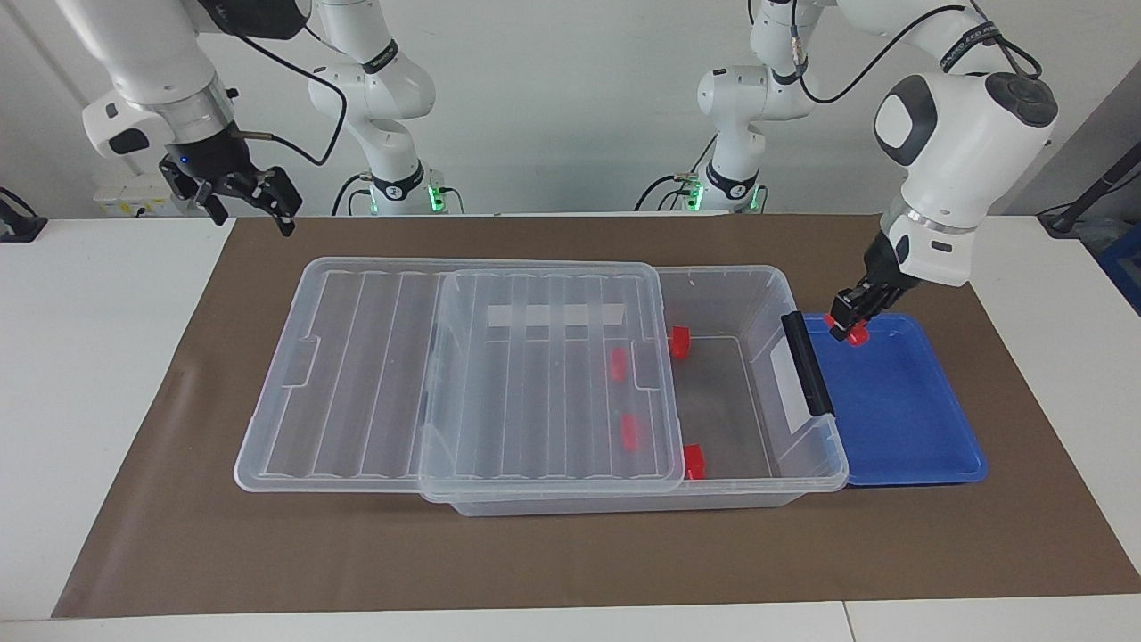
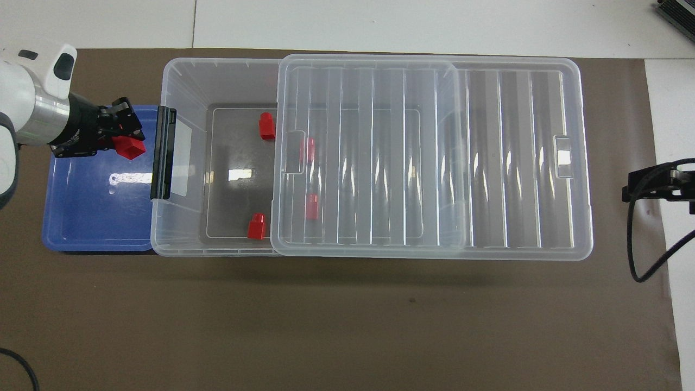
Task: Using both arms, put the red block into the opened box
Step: 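Carry the red block with the left gripper over the box opening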
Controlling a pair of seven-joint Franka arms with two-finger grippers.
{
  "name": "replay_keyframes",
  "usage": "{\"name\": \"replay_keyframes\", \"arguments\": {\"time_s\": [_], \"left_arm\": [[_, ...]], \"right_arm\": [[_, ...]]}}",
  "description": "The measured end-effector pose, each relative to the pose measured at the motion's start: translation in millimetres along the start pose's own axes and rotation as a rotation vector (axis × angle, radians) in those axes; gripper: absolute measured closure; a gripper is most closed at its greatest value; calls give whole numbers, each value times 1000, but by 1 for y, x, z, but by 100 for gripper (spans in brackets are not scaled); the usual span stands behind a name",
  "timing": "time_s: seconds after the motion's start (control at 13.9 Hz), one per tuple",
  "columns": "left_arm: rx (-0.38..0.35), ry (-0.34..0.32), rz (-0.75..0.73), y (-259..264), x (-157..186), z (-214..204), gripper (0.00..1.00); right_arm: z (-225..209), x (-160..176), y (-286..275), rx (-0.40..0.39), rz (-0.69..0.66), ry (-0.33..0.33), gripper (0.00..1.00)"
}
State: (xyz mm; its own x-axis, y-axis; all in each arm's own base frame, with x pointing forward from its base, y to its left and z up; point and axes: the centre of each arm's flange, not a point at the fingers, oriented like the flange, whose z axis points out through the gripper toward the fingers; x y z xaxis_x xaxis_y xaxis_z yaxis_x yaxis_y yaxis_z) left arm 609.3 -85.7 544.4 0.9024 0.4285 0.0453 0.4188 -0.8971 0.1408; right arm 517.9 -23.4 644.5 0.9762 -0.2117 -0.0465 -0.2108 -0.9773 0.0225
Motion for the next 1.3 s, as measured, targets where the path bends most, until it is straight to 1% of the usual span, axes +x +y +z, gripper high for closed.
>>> {"name": "replay_keyframes", "arguments": {"time_s": [0.14,0.29,0.43,0.65,0.86,1.15,1.3], "left_arm": [[-11,3,-58,27,-17,1,66],[-37,24,-119,51,-30,2,66],[-58,40,-145,66,-40,9,66],[-78,52,-196,78,-51,29,66],[-90,61,-223,83,-58,53,66],[-109,94,-232,73,-59,89,66],[-77,117,-201,69,-62,105,66]], "right_arm": [[3,-2,0,7,0,-21,0],[7,1,-3,6,-6,-30,0],[10,2,-6,4,-10,-34,0],[10,1,-10,4,-21,-34,0],[10,0,-18,2,-36,-34,0],[10,0,-18,2,-36,-34,0],[10,0,-18,2,-36,-34,0]]}}
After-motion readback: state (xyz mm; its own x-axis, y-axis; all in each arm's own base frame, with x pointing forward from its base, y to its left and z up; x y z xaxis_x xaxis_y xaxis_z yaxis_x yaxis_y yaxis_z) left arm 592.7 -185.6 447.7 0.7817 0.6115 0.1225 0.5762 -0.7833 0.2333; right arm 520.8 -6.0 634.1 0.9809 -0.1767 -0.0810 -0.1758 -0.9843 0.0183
